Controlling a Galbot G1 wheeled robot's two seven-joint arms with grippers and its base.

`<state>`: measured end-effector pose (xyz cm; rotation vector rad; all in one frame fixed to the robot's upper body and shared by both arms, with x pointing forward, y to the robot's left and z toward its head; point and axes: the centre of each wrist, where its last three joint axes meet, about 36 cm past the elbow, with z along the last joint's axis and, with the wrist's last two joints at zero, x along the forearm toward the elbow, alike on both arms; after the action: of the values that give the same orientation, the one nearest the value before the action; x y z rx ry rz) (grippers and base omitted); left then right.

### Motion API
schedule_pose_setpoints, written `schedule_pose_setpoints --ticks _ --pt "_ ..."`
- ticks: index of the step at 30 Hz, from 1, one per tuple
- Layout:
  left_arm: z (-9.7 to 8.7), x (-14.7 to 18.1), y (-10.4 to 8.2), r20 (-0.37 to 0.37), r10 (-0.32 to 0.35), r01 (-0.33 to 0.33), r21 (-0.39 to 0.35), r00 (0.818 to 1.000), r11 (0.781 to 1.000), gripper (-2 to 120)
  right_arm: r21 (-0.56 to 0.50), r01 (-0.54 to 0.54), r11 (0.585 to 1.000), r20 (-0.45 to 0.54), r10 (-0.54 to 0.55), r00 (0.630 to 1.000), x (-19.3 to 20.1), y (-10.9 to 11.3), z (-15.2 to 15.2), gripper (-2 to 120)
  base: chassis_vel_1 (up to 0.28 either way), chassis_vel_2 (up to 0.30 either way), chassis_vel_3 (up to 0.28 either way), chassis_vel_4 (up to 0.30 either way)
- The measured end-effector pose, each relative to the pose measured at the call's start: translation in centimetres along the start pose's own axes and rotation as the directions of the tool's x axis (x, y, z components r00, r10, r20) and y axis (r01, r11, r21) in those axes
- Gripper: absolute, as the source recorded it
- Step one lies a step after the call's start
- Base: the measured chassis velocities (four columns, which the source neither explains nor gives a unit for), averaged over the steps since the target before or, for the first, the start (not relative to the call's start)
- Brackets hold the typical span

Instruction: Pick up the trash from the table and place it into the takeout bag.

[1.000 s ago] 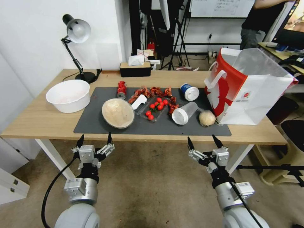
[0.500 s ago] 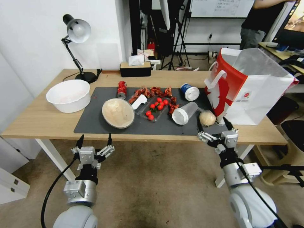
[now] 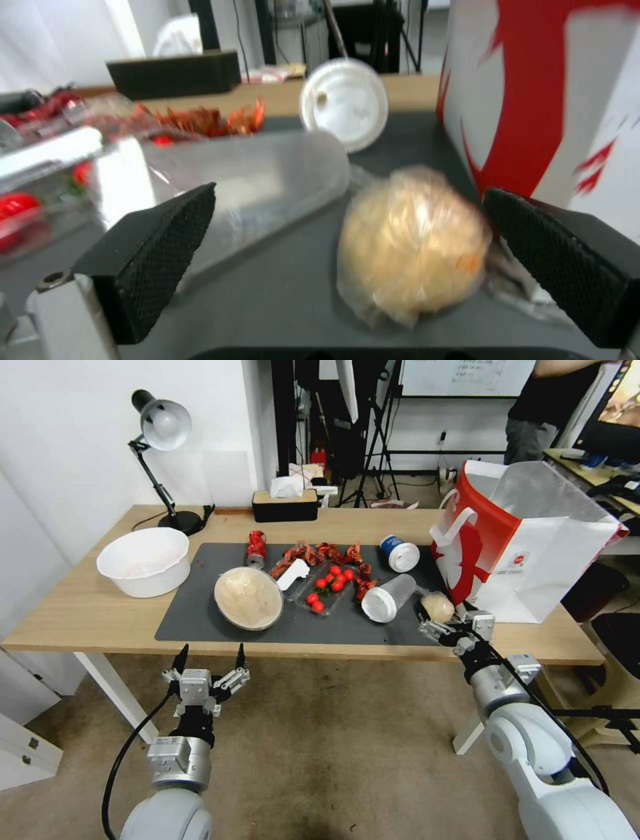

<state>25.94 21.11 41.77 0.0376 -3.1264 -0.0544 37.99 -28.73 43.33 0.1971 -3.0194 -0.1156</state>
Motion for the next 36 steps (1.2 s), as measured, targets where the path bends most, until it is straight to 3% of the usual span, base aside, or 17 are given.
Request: schedule_pose_setpoints --ticks 9,36 --pt "0.0 0.0 0.2 -0.003 -0.006 0.006 0.008 1.000 1.000 100 -0.024 -0.018 1.000 -0.049 0.017 0.999 -2.1 0.2 0.5 100 0.000 0.000 0.000 0.000" --pt "0.5 0.3 0.2 0.000 -0.011 0.011 0.012 1.000 1.000 100 -0.024 -0.075 0.997 -0.060 0.073 0.996 -4.2 -0.6 1.0 100 0.000 0.000 0.000 0.000"
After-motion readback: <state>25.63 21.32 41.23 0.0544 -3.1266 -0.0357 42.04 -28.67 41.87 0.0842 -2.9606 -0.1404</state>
